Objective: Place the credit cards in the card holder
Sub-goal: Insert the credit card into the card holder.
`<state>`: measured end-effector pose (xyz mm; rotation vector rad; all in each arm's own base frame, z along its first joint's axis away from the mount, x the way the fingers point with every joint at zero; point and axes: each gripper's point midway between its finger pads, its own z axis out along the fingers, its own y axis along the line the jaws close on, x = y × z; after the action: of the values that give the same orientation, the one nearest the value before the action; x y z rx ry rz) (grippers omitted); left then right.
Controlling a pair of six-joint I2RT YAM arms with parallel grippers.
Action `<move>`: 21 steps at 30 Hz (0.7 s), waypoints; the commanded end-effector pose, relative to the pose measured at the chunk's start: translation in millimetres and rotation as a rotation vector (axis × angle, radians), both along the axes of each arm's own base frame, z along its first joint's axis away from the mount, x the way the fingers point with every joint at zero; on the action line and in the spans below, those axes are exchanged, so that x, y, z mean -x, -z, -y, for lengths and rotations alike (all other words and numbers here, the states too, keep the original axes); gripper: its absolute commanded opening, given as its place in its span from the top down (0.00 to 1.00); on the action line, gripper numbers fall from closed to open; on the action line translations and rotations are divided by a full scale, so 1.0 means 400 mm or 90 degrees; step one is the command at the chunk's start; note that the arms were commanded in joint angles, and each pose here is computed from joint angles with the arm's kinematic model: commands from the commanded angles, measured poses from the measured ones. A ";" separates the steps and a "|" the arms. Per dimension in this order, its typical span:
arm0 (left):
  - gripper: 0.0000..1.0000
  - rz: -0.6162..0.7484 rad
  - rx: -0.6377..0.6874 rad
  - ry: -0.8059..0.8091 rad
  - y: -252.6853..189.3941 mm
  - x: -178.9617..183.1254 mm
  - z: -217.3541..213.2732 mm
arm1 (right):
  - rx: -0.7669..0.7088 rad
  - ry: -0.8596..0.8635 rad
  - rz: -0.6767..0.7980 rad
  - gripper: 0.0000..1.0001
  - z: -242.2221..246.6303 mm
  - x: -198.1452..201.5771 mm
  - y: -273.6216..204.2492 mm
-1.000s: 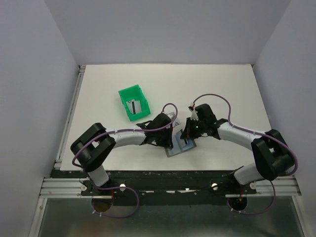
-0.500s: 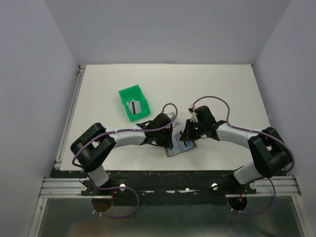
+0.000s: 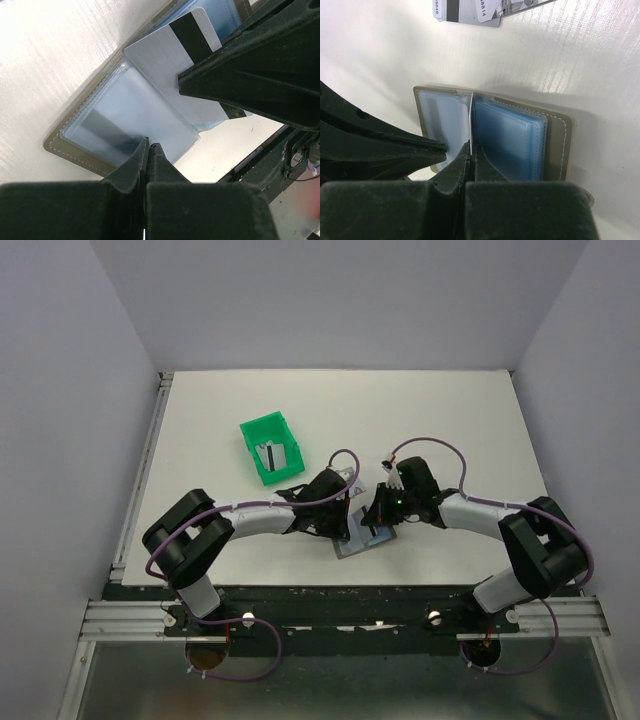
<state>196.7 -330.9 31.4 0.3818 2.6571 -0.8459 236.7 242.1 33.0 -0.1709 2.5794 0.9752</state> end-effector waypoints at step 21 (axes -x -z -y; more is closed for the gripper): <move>1.00 -0.015 -0.054 -0.010 0.046 0.020 -0.051 | -0.079 -0.020 -0.038 0.99 -0.037 0.035 -0.009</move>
<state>196.0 -330.0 30.7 0.3817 2.6609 -0.8431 228.5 252.7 38.1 -0.1487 2.5610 1.1057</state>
